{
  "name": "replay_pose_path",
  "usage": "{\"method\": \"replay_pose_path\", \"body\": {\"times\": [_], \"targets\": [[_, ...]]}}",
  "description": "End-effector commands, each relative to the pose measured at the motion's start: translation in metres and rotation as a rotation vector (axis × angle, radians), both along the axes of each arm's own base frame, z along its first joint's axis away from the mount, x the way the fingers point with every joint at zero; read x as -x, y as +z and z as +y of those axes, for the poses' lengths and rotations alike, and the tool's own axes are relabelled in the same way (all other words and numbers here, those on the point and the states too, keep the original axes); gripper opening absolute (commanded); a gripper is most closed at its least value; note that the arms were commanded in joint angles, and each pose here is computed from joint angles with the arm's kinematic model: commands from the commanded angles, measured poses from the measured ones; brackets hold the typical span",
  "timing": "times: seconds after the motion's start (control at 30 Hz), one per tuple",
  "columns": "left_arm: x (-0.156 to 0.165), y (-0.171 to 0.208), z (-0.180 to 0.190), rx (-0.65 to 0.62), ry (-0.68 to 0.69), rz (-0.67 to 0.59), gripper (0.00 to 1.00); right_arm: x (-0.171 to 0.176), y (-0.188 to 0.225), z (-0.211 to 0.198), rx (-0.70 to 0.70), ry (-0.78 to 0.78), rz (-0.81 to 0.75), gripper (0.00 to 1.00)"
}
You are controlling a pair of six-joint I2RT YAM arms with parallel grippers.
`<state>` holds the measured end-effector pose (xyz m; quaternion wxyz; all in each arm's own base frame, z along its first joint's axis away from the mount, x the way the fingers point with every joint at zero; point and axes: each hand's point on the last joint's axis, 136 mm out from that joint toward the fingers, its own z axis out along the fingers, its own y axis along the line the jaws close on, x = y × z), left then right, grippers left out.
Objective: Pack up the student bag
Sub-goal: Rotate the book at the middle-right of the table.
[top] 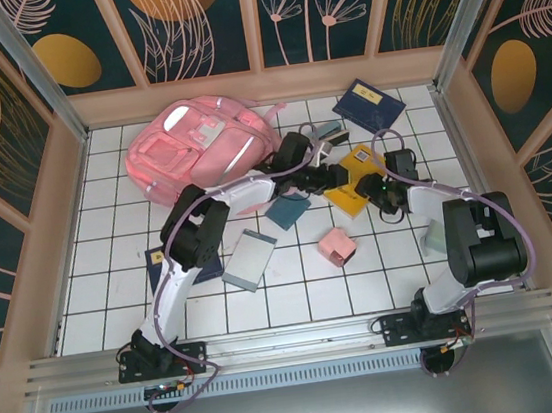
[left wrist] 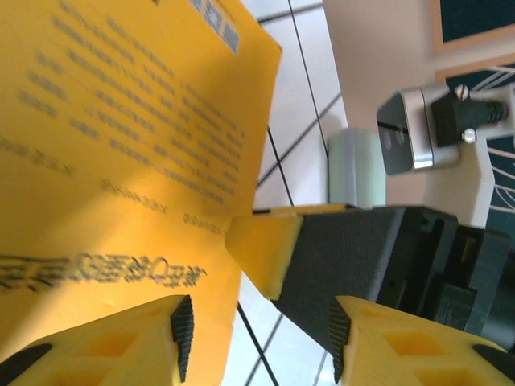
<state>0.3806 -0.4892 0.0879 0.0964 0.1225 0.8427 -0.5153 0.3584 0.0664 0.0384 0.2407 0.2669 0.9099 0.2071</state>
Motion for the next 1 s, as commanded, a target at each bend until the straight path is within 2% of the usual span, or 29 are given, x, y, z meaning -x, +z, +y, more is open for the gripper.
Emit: {"method": "replay_pose_path", "body": {"times": [0.0,0.1,0.2,0.47,0.63,0.83,0.97], "targets": [[-0.031,0.01,0.022,-0.068,0.083,-0.093,0.53,-0.006,0.008,-0.013,0.062,-0.023,-0.01,0.55],[-0.052,0.002,0.033,-0.141,0.146,-0.141,0.53,-0.003,0.002,-0.017,0.078,-0.033,0.011,0.5],[-0.059,-0.019,0.042,-0.236,0.17,-0.152,0.53,-0.001,-0.001,-0.021,0.089,-0.047,0.022,0.49],[-0.046,-0.065,0.059,-0.367,0.173,-0.104,0.51,-0.004,-0.004,-0.034,0.102,-0.078,0.028,0.44],[-0.017,-0.063,0.043,-0.321,0.079,-0.077,0.49,-0.012,-0.005,-0.038,0.107,-0.072,0.024,0.42],[0.025,-0.044,0.019,-0.231,-0.028,-0.063,0.47,-0.025,-0.005,-0.045,0.111,-0.069,0.016,0.41],[0.035,-0.027,0.013,-0.197,-0.058,-0.08,0.46,-0.034,-0.003,-0.043,0.095,-0.032,-0.002,0.41]]}}
